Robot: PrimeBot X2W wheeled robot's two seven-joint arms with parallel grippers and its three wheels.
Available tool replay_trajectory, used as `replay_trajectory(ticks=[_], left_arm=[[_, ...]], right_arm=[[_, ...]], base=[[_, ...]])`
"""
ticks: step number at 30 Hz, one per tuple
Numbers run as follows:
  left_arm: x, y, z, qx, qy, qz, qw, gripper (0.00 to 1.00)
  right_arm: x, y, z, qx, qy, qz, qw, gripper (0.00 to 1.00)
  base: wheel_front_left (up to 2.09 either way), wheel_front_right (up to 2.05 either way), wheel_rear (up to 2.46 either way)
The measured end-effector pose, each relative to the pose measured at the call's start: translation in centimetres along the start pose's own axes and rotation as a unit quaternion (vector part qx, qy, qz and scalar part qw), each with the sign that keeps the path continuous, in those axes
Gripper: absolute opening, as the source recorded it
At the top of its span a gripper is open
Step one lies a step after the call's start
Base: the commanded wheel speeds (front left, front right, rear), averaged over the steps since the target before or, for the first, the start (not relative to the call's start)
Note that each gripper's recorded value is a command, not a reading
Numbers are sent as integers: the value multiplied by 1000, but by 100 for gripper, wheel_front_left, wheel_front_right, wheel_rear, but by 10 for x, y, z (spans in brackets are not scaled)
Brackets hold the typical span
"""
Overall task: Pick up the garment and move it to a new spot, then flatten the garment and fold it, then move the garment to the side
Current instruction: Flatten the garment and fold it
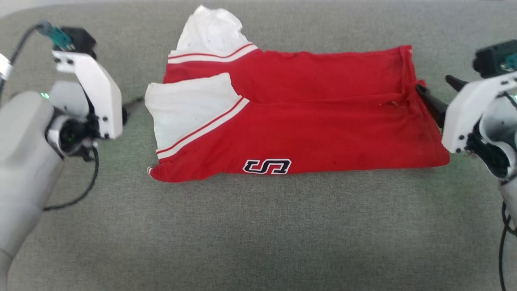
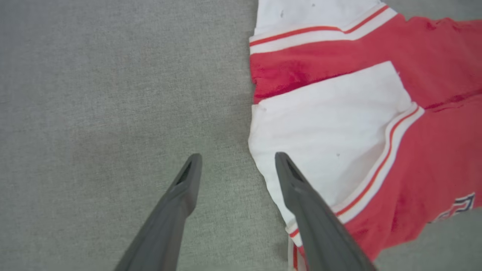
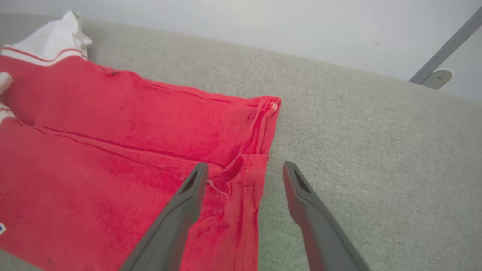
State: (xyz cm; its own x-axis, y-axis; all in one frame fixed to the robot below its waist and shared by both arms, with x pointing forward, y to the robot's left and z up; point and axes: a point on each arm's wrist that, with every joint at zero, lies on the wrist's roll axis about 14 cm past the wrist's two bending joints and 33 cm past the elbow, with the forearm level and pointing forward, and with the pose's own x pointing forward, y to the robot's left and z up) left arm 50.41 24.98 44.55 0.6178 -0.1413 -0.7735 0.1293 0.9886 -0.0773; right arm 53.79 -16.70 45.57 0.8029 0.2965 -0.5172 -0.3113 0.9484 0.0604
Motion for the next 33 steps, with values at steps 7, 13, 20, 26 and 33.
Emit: replay_trajectory(ticks=[7,13,20,26,33], left_arm=[[-23,-25,-24,31,13,-23,999,100],[-31,-50,-54,17,41,-41,998,100],[-21,-56,-83,-9,84,-38,996,100],[1,-52,-102,-46,122,-31,991,100],[20,-49,-113,-66,143,-37,987,0]], right_arm=[[-37,-7,26,29,-111,-26,993,100],[-69,-9,30,47,-169,-54,983,100],[-93,-4,15,75,-181,-77,978,100],[-99,-4,-3,91,-155,-89,980,100],[-92,-2,-35,97,-76,-86,989,100]], base=[[0,0,0],[0,0,0],[0,0,0],[0,0,0],[0,0,0]])
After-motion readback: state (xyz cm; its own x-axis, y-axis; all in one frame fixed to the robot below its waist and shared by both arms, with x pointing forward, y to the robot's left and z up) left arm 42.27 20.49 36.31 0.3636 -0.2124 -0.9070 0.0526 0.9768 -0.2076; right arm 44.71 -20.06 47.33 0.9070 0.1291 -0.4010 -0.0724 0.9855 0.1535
